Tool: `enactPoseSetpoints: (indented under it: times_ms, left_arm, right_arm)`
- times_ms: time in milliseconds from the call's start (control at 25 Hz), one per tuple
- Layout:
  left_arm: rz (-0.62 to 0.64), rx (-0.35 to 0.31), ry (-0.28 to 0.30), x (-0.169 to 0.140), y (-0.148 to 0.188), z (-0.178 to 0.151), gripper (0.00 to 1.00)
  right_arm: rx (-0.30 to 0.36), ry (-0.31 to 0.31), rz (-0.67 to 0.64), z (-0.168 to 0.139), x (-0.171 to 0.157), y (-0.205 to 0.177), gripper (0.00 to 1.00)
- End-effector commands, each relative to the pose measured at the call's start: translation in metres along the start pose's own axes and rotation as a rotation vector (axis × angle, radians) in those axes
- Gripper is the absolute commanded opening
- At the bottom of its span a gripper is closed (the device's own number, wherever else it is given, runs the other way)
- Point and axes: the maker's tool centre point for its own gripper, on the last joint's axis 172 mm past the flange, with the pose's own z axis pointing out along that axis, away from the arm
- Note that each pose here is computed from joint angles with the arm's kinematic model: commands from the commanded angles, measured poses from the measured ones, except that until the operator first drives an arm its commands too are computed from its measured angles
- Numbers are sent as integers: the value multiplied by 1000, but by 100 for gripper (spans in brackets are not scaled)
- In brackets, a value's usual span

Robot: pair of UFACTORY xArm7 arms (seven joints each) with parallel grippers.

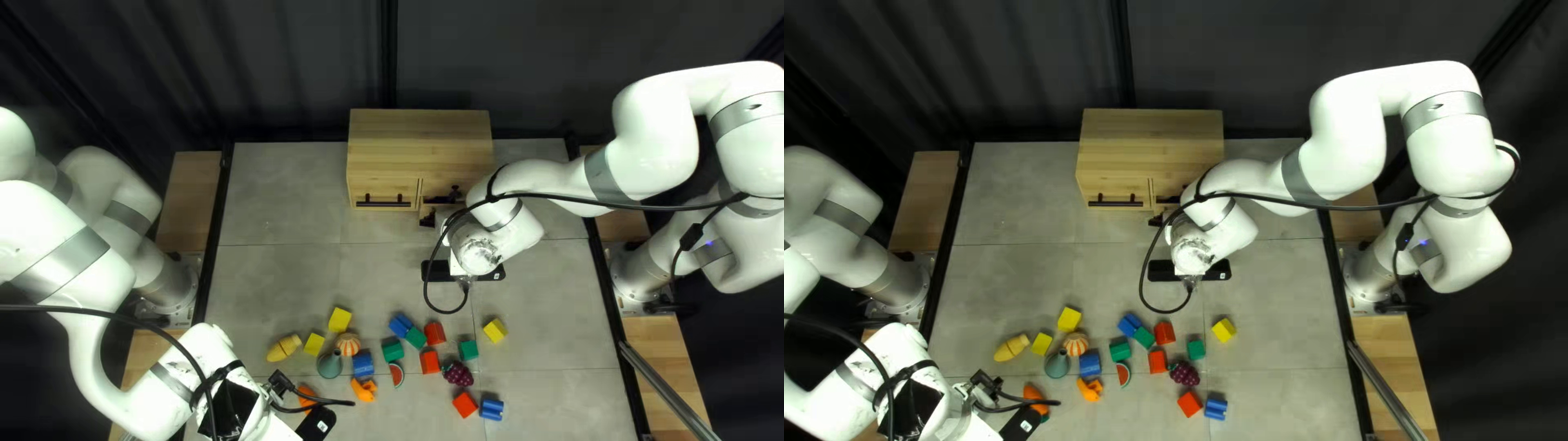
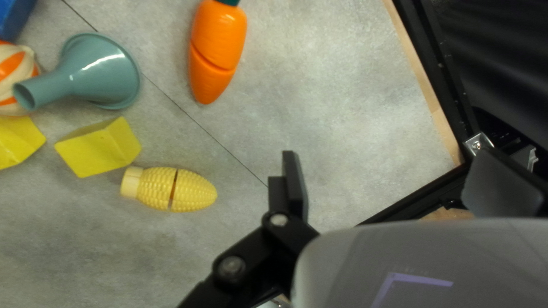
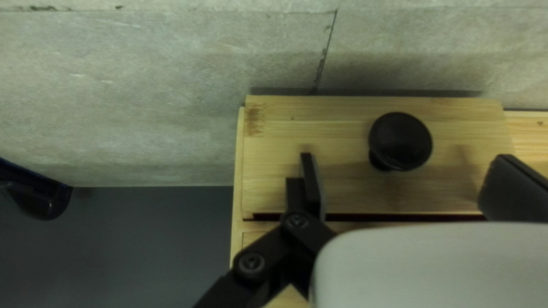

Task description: Open drawers and place objects into drawer and close

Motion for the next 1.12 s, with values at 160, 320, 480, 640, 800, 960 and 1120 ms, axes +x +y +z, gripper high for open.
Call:
enactPoseSetpoints:
  times_ms: [160, 320, 480, 640, 800, 960, 1120]
  left_arm:
    - [0, 0, 0, 0, 0, 0, 100]
    - [0, 0, 0, 0, 0, 0, 100]
    - [0, 0, 0, 0, 0, 0, 100]
    - [0, 0, 0, 0, 0, 0, 100]
    - [0, 0, 0, 0, 0, 0, 100]
    - [0, 0, 0, 0, 0, 0, 100]
    - [0, 0, 0, 0, 0, 0, 100]
  right_arm:
    - [7, -21, 6, 5, -7, 1, 100]
    - [12, -41, 18, 8, -11, -1, 100]
    - [11, -55, 26, 9, -11, -3, 100]
    - [8, -63, 28, 9, -8, -4, 100]
    - [4, -67, 25, 9, -8, -4, 100]
    - [0, -70, 22, 10, -11, -5, 100]
    - [-3, -73, 22, 11, -11, -4, 100]
